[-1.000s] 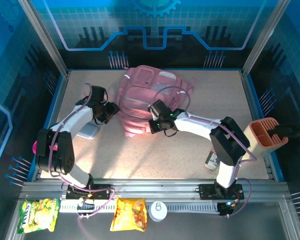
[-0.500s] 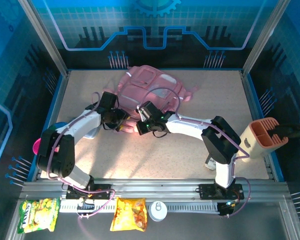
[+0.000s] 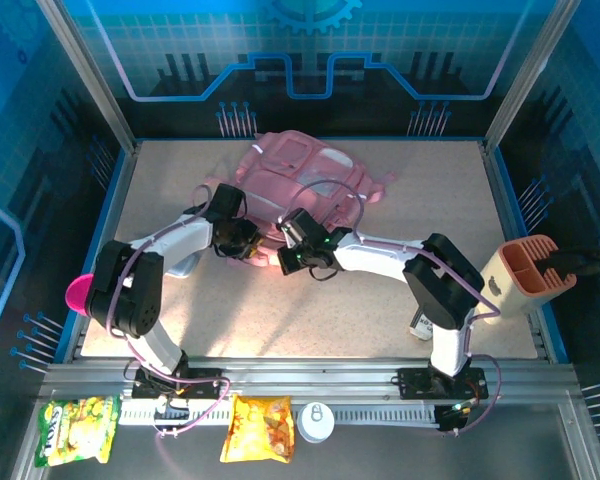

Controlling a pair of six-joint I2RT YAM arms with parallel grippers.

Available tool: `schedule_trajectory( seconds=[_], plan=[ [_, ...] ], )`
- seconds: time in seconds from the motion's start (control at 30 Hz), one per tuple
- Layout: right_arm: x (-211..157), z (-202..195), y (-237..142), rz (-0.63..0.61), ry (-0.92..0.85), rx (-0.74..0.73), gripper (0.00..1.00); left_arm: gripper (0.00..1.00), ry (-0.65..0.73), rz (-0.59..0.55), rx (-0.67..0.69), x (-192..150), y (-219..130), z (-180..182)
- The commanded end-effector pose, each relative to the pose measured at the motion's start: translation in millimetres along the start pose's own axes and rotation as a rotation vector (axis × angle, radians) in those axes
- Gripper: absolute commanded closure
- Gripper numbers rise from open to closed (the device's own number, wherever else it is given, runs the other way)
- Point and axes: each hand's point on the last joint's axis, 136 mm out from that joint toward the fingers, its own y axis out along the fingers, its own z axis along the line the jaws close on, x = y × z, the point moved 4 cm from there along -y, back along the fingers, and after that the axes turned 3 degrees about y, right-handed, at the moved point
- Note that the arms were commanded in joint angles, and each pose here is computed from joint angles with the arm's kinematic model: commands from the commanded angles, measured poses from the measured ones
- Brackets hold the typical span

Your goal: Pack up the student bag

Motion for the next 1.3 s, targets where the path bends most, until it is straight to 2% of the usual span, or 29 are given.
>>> schedule_trajectory(
  seconds=[0.0, 0.13, 0.3, 0.77, 1.03, 1.2, 1.27],
  plan=[
    [-15, -22, -13, 0.01, 0.011, -0.107, 1.0, 0.82, 0.029, -0.031, 0.014, 5, -1, -4],
    [-23, -58, -22, 0.016, 0.052, -0.183, 1.0, 0.88, 0.037, -0.038, 0.008, 9, -4, -4],
    [-14, -92, -36, -0.011, 0.086, -0.247, 1.0, 0.93, 0.054, -0.043, 0.005, 12, -8, -5],
    [25, -169, -48, -0.034, 0.2, -0.364, 0.97, 0.96, 0.12, -0.008, 0.022, 4, -14, 1],
    [51, -212, -43, -0.066, 0.323, -0.289, 0.91, 0.96, 0.14, 0.023, -0.001, -4, -16, -3],
    [60, -215, -55, -0.096, 0.39, -0.224, 0.91, 0.95, 0.165, 0.043, -0.006, -12, -16, -6],
    [57, -207, -63, -0.128, 0.396, -0.175, 0.81, 0.94, 0.175, 0.053, -0.019, -17, -17, -10]
  ],
)
